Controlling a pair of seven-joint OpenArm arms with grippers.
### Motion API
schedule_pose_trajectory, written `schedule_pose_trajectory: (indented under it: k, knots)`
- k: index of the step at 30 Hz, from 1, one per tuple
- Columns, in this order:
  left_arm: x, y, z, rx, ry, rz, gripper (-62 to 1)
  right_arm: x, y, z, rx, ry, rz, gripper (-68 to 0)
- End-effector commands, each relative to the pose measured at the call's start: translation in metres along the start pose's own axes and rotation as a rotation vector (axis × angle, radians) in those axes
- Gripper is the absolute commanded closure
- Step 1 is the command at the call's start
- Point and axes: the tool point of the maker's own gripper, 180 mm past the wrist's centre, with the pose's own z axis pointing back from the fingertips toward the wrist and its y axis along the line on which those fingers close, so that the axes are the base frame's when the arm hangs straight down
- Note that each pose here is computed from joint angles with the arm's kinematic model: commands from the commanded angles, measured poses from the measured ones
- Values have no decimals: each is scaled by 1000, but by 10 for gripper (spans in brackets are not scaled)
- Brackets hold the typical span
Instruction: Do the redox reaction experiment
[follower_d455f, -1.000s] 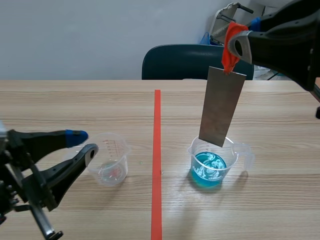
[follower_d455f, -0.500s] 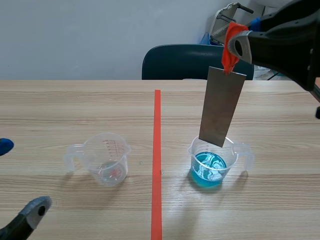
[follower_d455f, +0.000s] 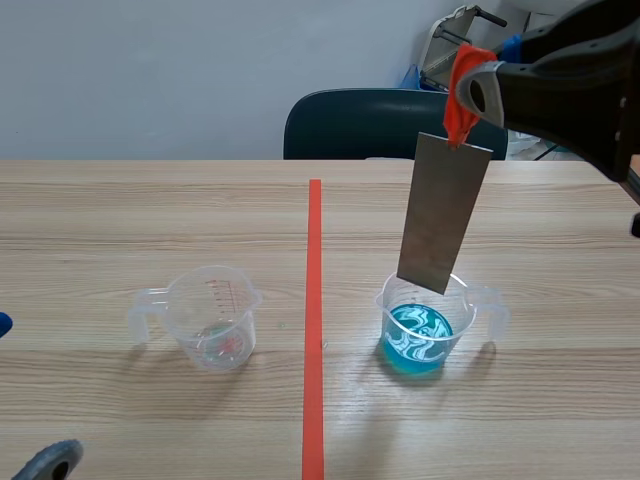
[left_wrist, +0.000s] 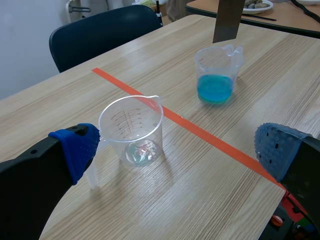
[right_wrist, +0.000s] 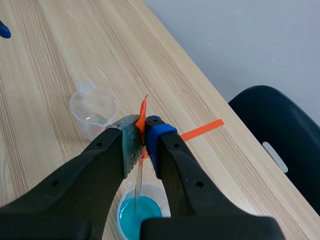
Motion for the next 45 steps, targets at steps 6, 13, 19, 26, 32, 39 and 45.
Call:
schedule_pose_trajectory:
  k: [6,13,19,26,32,39,45]
  knots:
    - [5,3,-1,15,-21,-1,-623,10,-2,2,0,-33,18,-6]
    - [-1,18,1,104,9,-3,-623,10,-2,2,0,-34,20,-6]
    - [-6,28,3,158,29,7,-623,10,-2,2,0,-34,20,-6]
    - [-9,28,4,159,47,9,-623,10,-2,2,0,-34,20,-6]
    - [-9,28,4,158,47,8,-623,11,-2,2,-1,-35,22,-6]
    - [-9,28,4,158,47,8,-623,10,-2,1,0,-32,22,-6]
    - [-9,28,4,158,48,7,-623,10,-2,1,0,-31,22,-6]
